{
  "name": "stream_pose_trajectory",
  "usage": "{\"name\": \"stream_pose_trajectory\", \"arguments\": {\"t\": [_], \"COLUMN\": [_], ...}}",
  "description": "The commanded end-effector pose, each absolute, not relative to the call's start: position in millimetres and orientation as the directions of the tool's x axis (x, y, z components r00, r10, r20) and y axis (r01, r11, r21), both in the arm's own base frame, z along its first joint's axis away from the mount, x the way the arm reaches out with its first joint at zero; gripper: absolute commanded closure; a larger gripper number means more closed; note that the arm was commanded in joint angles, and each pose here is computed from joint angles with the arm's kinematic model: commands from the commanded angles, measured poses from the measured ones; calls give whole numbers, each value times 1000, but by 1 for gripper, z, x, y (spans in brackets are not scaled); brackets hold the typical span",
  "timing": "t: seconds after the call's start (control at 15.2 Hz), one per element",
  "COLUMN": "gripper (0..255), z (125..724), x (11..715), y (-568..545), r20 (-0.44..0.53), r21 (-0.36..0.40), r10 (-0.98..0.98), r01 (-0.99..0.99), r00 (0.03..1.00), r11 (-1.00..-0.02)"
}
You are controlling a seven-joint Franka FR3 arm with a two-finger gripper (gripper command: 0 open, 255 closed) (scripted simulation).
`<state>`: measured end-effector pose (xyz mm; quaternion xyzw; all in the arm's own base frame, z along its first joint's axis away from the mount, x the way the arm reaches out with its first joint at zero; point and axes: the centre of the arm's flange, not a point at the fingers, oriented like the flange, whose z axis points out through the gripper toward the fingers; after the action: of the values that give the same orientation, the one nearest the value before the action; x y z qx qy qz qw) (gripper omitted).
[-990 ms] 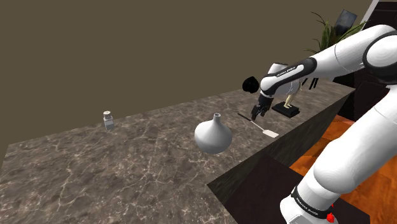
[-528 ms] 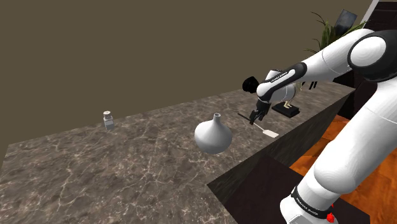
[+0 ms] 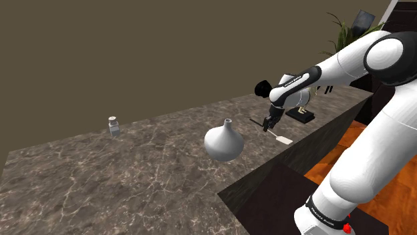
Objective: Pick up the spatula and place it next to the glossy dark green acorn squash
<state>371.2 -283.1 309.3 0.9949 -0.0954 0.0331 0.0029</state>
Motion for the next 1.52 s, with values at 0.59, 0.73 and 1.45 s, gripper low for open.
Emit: {"name": "stream_pose_trajectory", "arguments": {"t": [0.59,0.73,1.45], "gripper": [255,255,255], "z": [315,325,383], "x": [371,371,371], "y": [-283,-283,-283], "r20": [66,66,66], "r21": [0,0,0], "r10": [-190,-190,-190], "r01": [-190,-190,-190], "r00": [980,980,980], "r11": [-982,-982,-982]}}
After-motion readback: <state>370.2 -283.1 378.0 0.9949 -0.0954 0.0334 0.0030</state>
